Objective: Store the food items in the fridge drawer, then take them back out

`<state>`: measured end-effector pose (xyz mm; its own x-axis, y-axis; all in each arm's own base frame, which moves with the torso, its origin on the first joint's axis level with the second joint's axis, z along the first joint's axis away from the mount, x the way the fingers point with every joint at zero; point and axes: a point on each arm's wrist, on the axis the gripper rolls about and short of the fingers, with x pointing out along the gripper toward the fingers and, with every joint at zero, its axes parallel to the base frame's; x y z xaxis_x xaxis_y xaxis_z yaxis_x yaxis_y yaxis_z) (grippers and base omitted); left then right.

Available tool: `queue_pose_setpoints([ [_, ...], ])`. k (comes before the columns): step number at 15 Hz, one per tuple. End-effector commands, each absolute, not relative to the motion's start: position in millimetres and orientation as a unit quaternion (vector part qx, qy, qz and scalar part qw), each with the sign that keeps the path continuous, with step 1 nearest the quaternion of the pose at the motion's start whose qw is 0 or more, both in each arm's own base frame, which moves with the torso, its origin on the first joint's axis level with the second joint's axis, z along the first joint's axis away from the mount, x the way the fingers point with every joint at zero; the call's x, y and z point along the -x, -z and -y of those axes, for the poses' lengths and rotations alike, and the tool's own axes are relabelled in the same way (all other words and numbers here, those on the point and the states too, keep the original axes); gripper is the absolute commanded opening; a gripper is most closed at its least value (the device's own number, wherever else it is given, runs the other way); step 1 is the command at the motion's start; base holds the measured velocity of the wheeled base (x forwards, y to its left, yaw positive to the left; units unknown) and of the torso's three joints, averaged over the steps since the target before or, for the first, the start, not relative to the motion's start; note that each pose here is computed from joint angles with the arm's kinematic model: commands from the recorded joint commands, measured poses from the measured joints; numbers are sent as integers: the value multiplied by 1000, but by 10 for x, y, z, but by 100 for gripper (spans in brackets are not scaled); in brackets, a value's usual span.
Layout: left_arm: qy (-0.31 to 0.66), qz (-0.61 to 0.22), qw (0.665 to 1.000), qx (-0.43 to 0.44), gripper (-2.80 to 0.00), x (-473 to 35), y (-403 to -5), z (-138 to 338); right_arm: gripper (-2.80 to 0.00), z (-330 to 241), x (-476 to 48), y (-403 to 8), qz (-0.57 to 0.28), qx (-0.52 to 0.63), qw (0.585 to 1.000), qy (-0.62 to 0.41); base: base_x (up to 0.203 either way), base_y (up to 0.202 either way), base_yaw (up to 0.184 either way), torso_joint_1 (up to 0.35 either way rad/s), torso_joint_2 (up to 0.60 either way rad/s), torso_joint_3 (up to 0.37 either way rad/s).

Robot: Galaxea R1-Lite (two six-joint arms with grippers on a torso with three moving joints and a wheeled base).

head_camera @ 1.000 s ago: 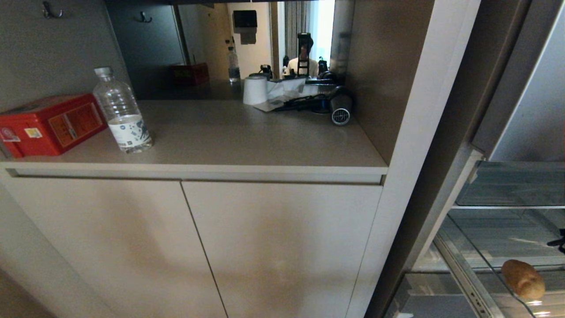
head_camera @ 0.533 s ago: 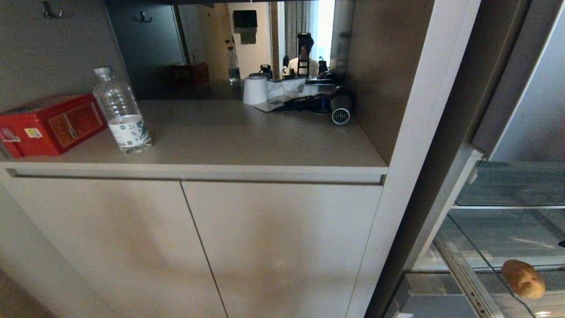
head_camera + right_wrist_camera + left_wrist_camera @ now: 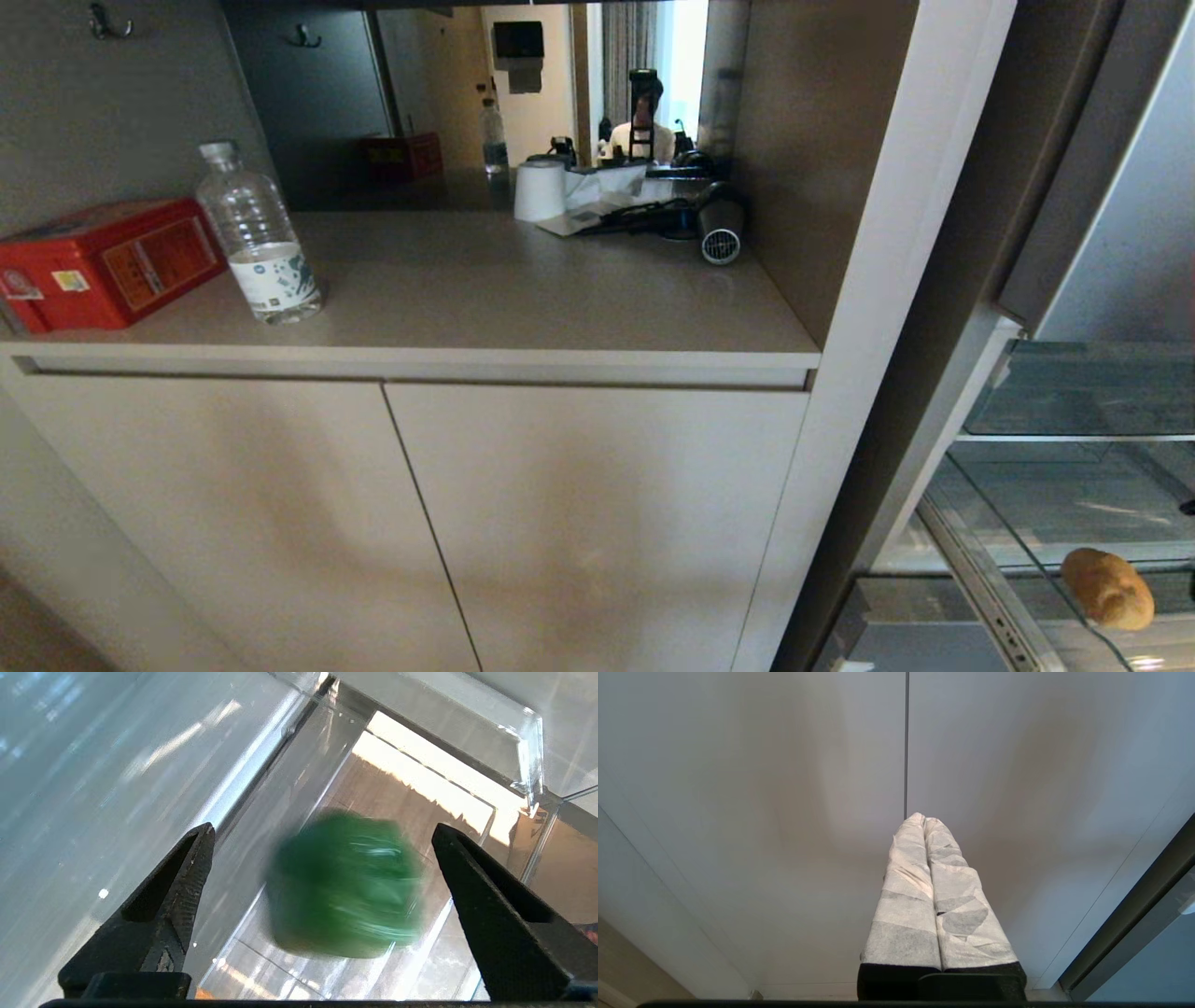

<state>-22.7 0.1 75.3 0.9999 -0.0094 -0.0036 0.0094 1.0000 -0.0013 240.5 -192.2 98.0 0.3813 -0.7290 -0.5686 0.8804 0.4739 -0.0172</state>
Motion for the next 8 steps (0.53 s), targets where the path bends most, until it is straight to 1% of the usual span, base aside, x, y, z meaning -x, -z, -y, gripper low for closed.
queue_pose_setpoints([
  [1,5,-2,1000,1,-280,227,-754,-1,0,1942,-2430,-938,-264,-146,817,492,0,0,0,0,0,0],
  [4,5,-2,1000,1,-280,227,-754,-1,0,1940,-2427,-999,-254,-145,820,492,0,0,0,0,0,0],
  [8,5,-2,1000,1,-280,227,-754,-1,0,1761,-2214,-1389,-203,-132,843,481,0,0,0,0,0,0],
])
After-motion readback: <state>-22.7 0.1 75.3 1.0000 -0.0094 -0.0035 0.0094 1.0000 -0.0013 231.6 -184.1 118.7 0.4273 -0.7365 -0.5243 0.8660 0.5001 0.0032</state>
